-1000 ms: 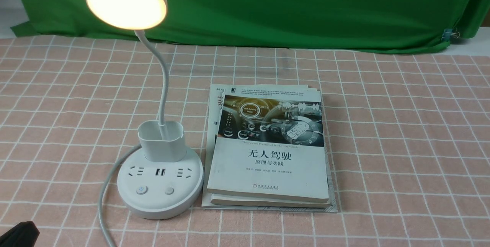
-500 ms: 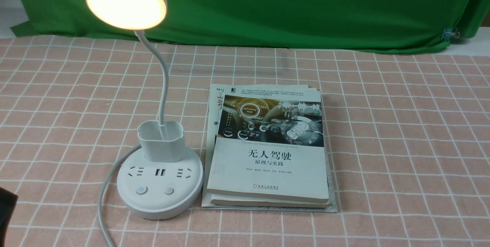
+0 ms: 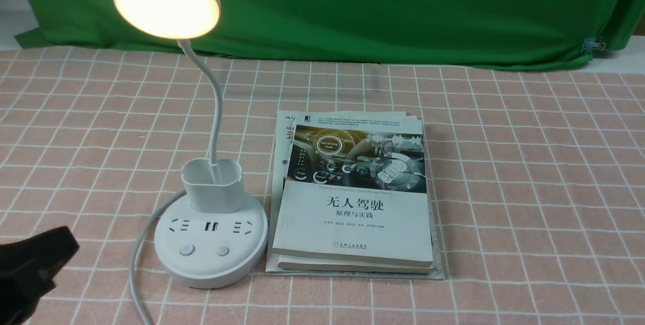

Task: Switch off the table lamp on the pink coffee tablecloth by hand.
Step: 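Press the power button on the round power strip under the lamp with the left gripper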

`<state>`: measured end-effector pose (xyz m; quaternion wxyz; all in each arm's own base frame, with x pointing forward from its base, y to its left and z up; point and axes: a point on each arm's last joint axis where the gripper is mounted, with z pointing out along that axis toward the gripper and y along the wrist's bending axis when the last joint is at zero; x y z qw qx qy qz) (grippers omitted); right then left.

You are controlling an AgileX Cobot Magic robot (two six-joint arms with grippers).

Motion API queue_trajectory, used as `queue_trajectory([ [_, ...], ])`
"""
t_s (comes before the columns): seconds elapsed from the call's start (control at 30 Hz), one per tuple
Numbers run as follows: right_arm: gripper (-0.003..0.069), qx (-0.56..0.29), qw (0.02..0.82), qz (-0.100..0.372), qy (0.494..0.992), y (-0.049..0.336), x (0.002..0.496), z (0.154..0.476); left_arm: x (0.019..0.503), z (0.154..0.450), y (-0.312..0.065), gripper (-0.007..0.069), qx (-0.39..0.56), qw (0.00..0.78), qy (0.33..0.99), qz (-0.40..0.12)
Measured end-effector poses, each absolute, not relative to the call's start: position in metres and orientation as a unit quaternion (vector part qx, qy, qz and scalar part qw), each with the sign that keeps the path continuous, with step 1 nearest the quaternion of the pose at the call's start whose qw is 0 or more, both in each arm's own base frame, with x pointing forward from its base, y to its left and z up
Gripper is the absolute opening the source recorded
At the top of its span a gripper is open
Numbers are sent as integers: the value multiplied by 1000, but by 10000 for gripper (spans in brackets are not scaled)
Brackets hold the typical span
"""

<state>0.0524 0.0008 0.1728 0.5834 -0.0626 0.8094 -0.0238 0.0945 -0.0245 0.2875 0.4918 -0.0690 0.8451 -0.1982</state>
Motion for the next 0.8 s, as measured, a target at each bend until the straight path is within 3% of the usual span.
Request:
queue_trajectory([
  [0.2,242,-63,583,-24,809,1,52,173,143,286,-26,-1,24,292,948,-127],
  [0.37,242,-63,583,-24,809,1,52,173,173,274,-41,-1,70,229,963,-125],
  [0.6,242,-63,583,-24,809,1,52,173,218,249,-94,-1,149,114,976,-113],
  [0.8,242,-63,583,-24,809,1,52,173,252,237,-124,-1,182,102,973,-104],
])
